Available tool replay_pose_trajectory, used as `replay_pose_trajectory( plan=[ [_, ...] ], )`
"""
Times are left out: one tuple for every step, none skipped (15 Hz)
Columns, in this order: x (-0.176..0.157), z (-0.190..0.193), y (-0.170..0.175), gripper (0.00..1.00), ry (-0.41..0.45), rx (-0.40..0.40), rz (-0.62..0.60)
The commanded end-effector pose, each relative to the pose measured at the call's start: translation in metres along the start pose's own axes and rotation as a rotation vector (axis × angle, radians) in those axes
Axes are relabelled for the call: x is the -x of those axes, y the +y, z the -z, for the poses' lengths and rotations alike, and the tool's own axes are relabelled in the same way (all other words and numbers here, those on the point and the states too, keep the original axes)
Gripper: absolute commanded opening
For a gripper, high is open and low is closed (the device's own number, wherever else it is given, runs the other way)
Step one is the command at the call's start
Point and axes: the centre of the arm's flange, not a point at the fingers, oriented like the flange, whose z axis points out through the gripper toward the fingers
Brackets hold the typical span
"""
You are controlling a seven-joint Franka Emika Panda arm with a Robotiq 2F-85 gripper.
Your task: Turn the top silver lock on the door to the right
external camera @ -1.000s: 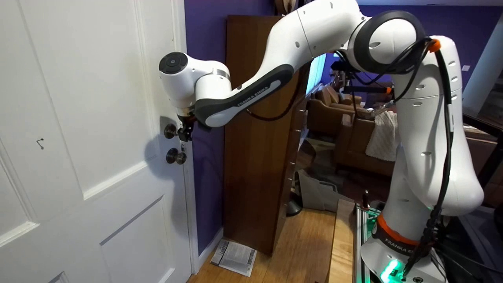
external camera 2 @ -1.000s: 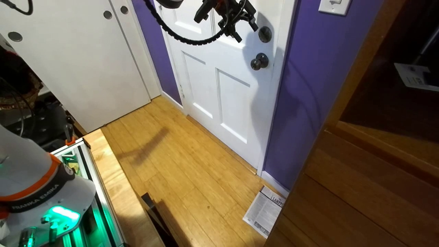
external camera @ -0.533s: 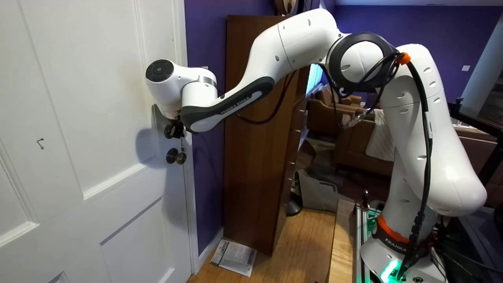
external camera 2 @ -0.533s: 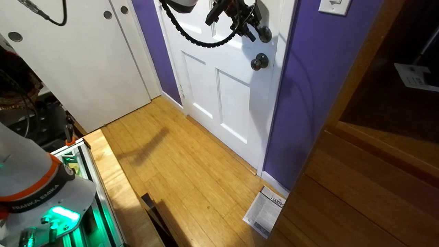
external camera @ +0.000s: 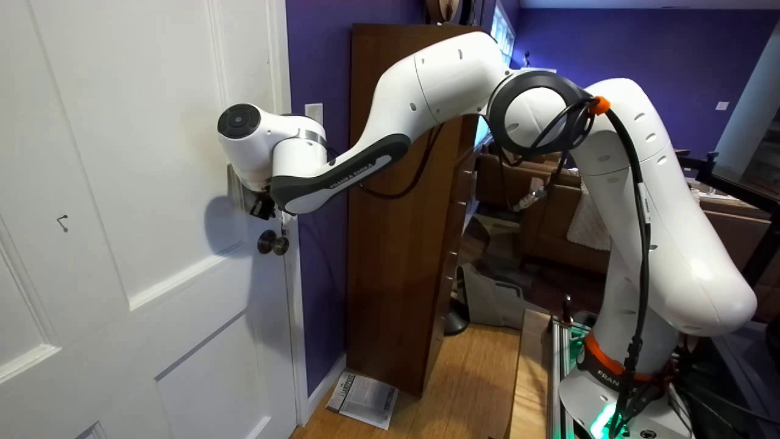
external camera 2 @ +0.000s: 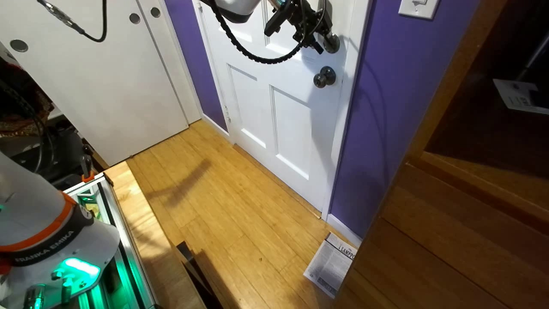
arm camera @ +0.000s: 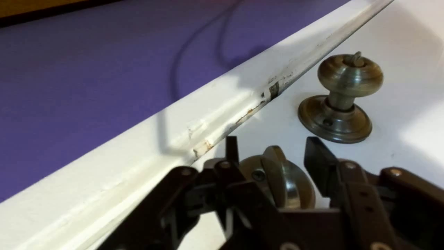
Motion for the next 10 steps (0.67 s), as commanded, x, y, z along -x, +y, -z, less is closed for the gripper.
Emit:
replay_pose_trajectory(
  plan=[
    [-0.0118,-0.0096,-0.0037,0.36,0.014,0.011,-0.004],
    [-0.0126,-0.0106,-0.0024,0.29,0.013,0.013,-0.009],
    [-0.0139,-0.0113,-0.0013,0.25,0.016,0.016,-0.013],
    [-0.0151,-0.012,-0.001,0.24,0.014,0.017,-0.017],
    [-0.0154,-0.0121,-0.002,0.22,0.013,0.015,-0.018],
    [-0.0165,-0.0121,-0.0044,0.18,0.013,0.015,-0.016],
    [-0.0184,-0.0119,-0.0045,0.21,0.015,0.014,-0.016],
    [-0.0196,-0.012,-0.0056,0.2,0.014,0.005,-0.016],
    [-0.0204,-0.0119,-0.0052,0.19,0.011,-0.005,-0.018],
    [-0.02,-0.0112,-0.0029,0.13,0.003,-0.026,-0.025]
  ],
)
